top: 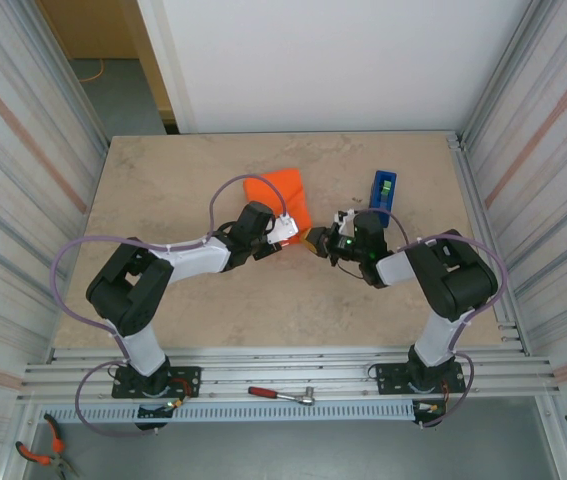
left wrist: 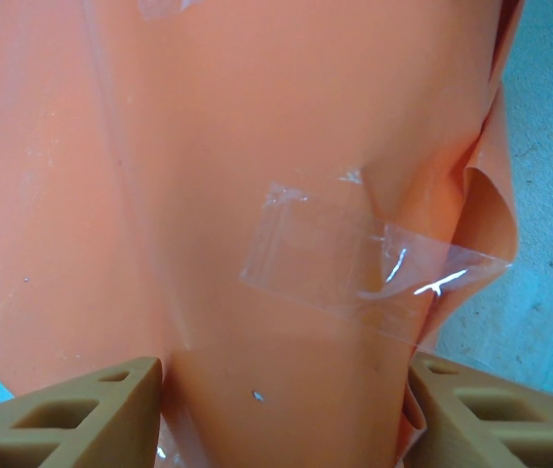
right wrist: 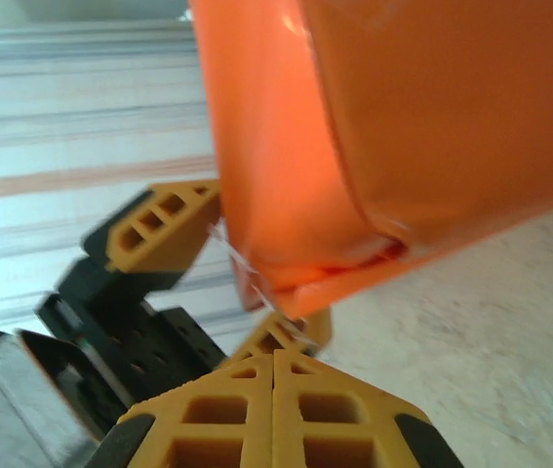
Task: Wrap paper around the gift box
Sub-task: Stick the wrapping paper to the gift box.
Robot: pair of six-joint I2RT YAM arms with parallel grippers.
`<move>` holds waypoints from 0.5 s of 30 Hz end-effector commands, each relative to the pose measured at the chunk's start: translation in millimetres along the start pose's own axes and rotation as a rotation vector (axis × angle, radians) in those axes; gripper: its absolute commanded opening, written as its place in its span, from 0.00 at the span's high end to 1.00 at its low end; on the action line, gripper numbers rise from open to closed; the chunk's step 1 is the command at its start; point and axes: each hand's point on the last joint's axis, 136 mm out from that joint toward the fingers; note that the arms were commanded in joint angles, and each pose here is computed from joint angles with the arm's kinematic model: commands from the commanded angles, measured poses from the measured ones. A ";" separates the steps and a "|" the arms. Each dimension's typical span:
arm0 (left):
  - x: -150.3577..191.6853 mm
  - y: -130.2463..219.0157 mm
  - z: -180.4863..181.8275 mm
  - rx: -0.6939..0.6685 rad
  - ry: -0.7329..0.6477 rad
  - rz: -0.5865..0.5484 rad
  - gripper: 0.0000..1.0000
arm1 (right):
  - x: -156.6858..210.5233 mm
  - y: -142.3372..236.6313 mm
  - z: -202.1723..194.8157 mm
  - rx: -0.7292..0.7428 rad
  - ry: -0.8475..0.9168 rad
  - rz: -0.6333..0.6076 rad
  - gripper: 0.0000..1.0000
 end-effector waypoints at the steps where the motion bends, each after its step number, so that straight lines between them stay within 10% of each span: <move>1: 18.7 -3.0 -23.5 0.085 -0.027 0.065 0.39 | 13.7 -3.9 -19.4 0.044 0.017 0.049 1.00; 15: 18.9 -3.2 -23.8 0.087 -0.027 0.066 0.40 | 0.5 -37.9 -29.5 0.035 0.002 0.060 1.00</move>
Point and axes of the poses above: each hand's point on the last joint's axis, 136 mm out from that joint toward the fingers, its own y axis back along the fingers, its own z axis along the line the jaws close on, x = y × z, and after that the axes turned 9 degrees about y, right-handed
